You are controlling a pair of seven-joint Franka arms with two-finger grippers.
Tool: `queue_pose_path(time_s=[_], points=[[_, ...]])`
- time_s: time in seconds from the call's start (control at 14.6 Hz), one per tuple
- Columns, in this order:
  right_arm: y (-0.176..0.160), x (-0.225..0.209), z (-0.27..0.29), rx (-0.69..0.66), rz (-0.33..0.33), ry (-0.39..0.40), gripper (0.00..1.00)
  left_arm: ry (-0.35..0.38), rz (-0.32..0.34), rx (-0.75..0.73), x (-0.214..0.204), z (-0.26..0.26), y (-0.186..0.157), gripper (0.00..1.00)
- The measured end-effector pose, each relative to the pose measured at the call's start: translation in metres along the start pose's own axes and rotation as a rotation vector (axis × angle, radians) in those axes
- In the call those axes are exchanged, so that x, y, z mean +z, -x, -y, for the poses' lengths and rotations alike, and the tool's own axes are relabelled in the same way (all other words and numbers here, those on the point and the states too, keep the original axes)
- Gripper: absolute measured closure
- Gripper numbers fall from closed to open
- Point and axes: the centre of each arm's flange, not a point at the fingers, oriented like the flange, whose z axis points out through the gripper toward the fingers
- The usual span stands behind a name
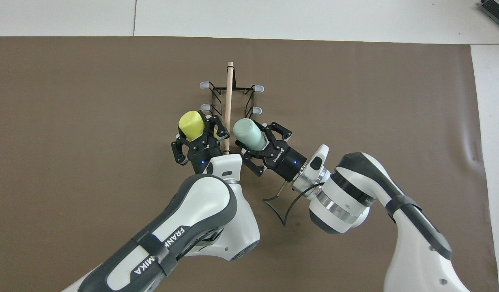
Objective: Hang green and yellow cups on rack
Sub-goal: 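Hang the green cup on a peg while the left gripper hangs yellow, then open both grippers and release the cups onto the rack pegs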
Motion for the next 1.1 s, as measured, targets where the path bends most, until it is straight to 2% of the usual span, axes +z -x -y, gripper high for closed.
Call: queue_pose_path(time_s=[0.14,0.21,0.55,0.75,0.82,0.96,1.1], points=[[-0.002,0.001,-0.002,-0.002,-0.004,0.002,0.04,0.007,0.001,-0.003,-0.004,-0.002,0.002,0.34],[-0.003,0.001,-0.002,-0.003,-0.006,0.003,0.00,0.009,0.002,-0.007,-0.005,-0.003,0.003,0.34],[-0.017,-0.003,-0.009,-0.015,-0.018,0.021,0.00,0.011,0.001,-0.037,-0.007,-0.003,0.003,0.34],[-0.031,-0.015,-0.022,-0.049,0.016,0.055,0.00,0.012,0.000,-0.043,-0.007,-0.004,0.001,0.30],[-0.037,-0.020,-0.027,-0.066,0.024,0.063,0.00,0.012,-0.002,-0.046,-0.006,-0.005,0.000,0.26],[-0.046,-0.032,-0.041,-0.107,0.052,0.089,0.00,0.013,-0.006,-0.052,-0.006,-0.007,-0.003,0.05],[-0.057,-0.046,-0.057,-0.165,0.091,0.105,0.00,0.015,-0.010,-0.057,-0.007,-0.009,-0.006,0.01]])
